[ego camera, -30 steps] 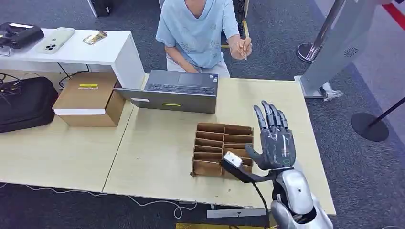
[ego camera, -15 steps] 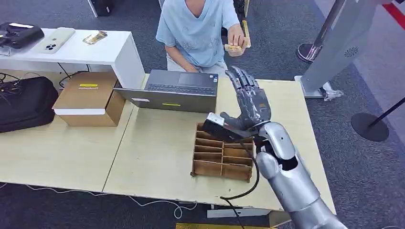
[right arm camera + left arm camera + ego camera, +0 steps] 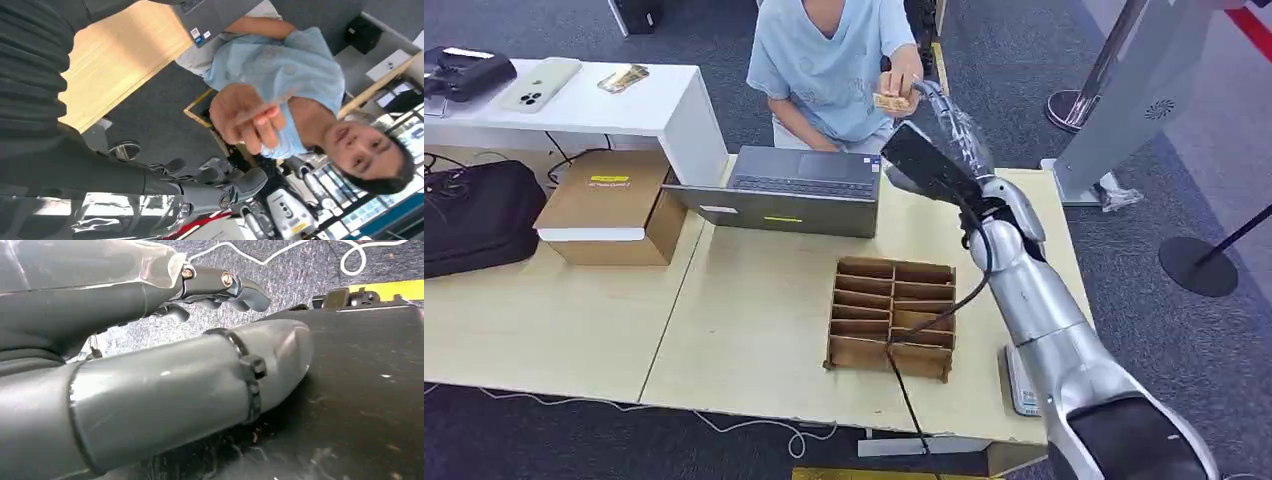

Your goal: Pass the card to the sensor for recognition and then transmit it.

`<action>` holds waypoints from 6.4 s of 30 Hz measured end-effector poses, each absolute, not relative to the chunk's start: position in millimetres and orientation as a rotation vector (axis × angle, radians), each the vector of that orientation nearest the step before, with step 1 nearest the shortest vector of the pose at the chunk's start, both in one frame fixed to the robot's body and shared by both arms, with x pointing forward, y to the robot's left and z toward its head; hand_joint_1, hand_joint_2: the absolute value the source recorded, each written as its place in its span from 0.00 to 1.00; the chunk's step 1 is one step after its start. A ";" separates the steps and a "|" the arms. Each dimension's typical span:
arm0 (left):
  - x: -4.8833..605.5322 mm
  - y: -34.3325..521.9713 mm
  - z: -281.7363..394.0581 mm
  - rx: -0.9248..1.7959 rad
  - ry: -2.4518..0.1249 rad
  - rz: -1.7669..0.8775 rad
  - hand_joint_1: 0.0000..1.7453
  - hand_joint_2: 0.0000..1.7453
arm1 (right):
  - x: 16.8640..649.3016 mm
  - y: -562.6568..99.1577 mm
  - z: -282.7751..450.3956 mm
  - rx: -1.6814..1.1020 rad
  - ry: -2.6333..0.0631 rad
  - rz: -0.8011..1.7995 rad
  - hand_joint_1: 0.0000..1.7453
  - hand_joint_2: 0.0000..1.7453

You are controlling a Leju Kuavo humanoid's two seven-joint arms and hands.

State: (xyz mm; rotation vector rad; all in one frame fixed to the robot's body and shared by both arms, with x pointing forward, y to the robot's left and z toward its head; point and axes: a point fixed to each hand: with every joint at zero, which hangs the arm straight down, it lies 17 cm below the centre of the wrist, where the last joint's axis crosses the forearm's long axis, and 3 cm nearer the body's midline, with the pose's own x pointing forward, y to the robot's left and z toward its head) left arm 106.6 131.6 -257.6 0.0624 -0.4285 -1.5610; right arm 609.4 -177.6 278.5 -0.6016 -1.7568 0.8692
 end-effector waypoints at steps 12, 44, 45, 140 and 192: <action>107.3 128.2 -256.6 0.066 -0.426 -1.562 0.00 0.00 | 637.4 -204.0 288.9 -0.728 -1.699 0.826 0.00 1.00; 108.6 128.4 -256.4 0.066 -0.426 -1.556 0.00 0.00 | 645.1 -199.8 282.7 -0.757 -1.686 0.820 1.00 1.00; 108.6 128.5 -256.4 0.066 -0.426 -1.557 0.00 0.00 | 645.1 -200.4 283.4 -0.760 -1.688 0.818 1.00 1.00; 105.5 156.4 -263.2 0.098 -0.393 -1.477 0.00 0.00 | 379.5 -431.8 9.0 -0.230 -1.007 1.116 1.00 1.00; 106.4 158.6 -263.5 0.102 -0.389 -1.459 0.00 0.00 | 394.8 -443.3 -18.2 -0.267 -0.928 1.129 1.00 1.00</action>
